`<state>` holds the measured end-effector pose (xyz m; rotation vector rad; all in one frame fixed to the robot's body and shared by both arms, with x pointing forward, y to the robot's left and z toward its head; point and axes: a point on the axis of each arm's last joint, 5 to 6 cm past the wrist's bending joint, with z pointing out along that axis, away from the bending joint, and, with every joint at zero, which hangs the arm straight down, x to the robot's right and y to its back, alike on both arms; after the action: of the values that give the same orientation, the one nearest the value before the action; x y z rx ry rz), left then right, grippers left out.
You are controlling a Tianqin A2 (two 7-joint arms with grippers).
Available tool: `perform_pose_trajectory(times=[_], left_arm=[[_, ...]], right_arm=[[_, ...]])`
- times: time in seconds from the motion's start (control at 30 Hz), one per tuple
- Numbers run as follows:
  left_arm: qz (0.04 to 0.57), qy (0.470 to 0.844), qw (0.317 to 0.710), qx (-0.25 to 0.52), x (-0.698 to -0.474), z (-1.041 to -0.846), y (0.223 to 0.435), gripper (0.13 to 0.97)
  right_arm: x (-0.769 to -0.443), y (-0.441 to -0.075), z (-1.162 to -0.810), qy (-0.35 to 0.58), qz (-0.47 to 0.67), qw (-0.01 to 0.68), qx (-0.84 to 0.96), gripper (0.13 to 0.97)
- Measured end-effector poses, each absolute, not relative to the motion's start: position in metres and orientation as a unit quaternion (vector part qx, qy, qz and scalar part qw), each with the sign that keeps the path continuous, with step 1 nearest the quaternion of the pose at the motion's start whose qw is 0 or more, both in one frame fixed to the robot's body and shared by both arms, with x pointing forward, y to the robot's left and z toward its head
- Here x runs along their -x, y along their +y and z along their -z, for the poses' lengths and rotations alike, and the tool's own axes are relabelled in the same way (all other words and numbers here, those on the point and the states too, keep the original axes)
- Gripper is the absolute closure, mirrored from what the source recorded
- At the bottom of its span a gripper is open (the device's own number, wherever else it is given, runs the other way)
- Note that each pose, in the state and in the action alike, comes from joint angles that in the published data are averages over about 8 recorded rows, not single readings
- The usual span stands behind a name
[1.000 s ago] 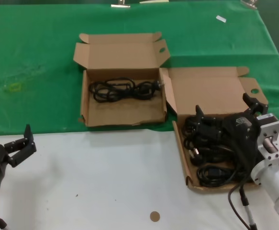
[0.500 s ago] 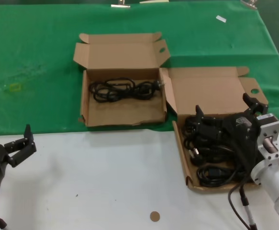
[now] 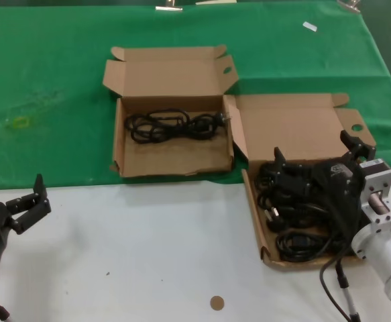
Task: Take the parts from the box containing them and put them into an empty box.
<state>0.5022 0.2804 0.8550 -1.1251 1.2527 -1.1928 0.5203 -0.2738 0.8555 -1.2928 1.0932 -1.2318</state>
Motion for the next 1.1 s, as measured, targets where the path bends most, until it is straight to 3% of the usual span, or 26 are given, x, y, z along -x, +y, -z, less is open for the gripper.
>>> perform_pose_trajectory(times=[1.1], left_arm=[[0.496, 0.521, 0.513, 0.468, -0.5022, -0.8550, 0.2804, 0.132]], right_arm=[[-0.5203, -0.2738, -0.8555, 0.452, 0.509, 0.500, 0.535, 0.130]])
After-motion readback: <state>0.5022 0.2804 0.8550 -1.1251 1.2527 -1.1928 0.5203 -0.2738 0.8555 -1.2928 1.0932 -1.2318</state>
